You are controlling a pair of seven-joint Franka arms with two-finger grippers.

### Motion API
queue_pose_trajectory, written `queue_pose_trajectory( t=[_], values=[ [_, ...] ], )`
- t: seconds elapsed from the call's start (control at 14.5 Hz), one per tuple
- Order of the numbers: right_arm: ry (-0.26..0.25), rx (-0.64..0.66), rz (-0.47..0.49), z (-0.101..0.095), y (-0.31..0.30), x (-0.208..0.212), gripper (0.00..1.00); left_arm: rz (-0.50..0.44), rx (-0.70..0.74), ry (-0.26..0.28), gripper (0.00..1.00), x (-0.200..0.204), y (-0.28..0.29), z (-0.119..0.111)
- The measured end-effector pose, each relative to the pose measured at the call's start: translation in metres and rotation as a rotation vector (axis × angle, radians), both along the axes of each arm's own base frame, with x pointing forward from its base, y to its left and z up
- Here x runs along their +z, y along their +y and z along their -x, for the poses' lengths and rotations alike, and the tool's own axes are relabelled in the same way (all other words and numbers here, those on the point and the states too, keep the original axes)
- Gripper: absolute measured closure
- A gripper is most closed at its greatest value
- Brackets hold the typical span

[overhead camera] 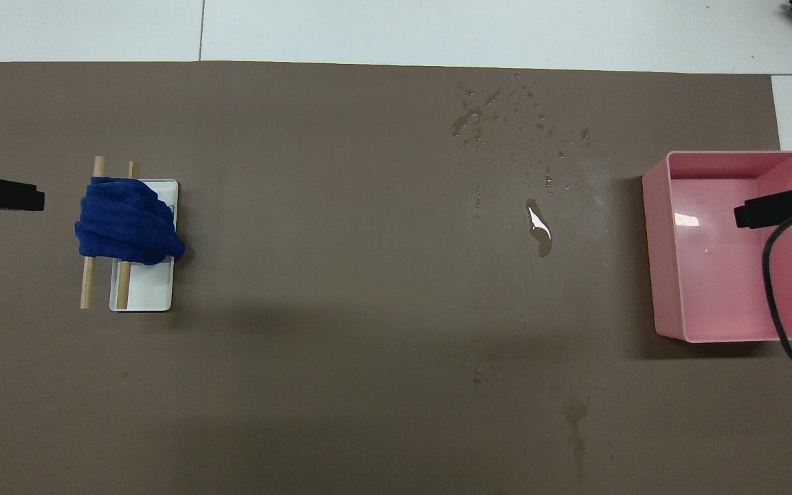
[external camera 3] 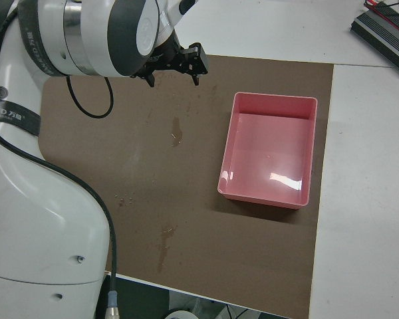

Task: Wipe water with towel using both arms
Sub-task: 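Reach the left gripper down to the blue towel on the tray, then grasp the blue towel with the left gripper and lift it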

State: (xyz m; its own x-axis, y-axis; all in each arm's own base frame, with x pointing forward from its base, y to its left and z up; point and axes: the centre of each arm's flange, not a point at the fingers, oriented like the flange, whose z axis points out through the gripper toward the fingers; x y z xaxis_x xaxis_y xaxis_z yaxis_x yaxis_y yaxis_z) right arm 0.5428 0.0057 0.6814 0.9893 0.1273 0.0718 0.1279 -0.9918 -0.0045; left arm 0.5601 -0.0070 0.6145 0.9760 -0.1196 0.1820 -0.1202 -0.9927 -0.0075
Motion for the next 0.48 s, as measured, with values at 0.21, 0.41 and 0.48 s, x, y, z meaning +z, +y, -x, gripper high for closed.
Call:
queue_pose_trajectory(
  t=[0.21,0.41,0.48],
  values=[
    [0.0,0.0,0.0,0.0,0.0,0.0,0.0,0.004,0.007,-0.03,0.0,-0.055,0.004,-0.02],
    [0.0,0.0,0.0,0.0,0.0,0.0,0.0,0.007,0.016,-0.063,0.0,-0.115,0.009,-0.034],
    [0.0,0.0,0.0,0.0,0.0,0.0,0.0,-0.007,0.009,-0.071,0.0,-0.134,0.01,-0.035]
  ],
)
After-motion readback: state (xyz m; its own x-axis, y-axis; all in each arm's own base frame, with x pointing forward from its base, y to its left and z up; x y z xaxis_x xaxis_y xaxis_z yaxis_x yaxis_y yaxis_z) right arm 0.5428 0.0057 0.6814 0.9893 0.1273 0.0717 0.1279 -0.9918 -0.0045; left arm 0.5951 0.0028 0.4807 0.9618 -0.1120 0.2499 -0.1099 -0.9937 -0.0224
